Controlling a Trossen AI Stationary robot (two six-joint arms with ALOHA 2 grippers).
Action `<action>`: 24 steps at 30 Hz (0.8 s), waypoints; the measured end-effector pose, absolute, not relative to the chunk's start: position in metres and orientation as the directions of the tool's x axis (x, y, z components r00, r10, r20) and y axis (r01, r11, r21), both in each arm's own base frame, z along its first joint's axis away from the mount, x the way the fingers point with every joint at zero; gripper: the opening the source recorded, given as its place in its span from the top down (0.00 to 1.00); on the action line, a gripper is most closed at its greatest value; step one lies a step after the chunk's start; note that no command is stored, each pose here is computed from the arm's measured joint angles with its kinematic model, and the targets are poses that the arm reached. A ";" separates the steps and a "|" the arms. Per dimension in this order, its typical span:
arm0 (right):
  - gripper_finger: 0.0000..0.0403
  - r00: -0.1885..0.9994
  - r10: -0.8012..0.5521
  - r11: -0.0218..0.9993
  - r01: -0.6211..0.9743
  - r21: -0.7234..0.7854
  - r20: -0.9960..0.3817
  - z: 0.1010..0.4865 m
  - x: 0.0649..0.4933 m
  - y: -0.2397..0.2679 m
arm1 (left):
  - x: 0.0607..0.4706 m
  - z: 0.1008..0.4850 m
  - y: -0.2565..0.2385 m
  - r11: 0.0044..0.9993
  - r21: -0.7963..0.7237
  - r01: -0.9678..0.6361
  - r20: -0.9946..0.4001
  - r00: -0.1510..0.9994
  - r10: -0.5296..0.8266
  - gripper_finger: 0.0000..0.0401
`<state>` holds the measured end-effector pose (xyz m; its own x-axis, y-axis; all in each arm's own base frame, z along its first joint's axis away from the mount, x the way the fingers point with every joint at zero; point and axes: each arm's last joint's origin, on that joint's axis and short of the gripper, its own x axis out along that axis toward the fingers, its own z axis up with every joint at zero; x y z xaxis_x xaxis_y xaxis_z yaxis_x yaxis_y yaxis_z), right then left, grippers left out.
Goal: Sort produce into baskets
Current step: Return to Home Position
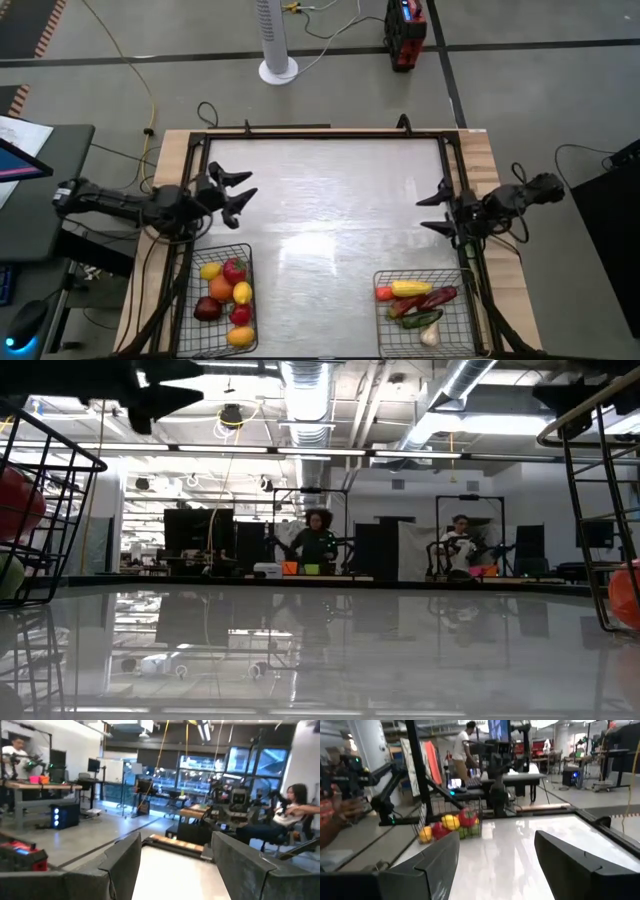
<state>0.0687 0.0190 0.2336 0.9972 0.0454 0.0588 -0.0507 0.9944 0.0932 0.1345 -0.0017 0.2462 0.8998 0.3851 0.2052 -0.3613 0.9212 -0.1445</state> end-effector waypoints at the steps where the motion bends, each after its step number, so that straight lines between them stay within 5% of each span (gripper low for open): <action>1: 0.29 0.997 0.045 0.995 -0.051 0.091 0.066 0.232 0.070 0.019 | 0.131 0.244 -0.001 0.924 -0.149 -0.353 0.217 0.900 0.379 0.43; 16: 0.29 0.991 0.039 0.999 -0.040 0.002 0.132 0.198 0.085 0.026 | 0.109 0.195 -0.005 0.960 -0.165 -0.225 0.202 0.945 0.256 0.43; 24: 0.29 0.996 -0.022 0.994 0.012 0.108 0.088 0.183 0.089 0.026 | 0.104 0.187 -0.008 0.971 -0.114 -0.208 0.181 0.957 0.226 0.43</action>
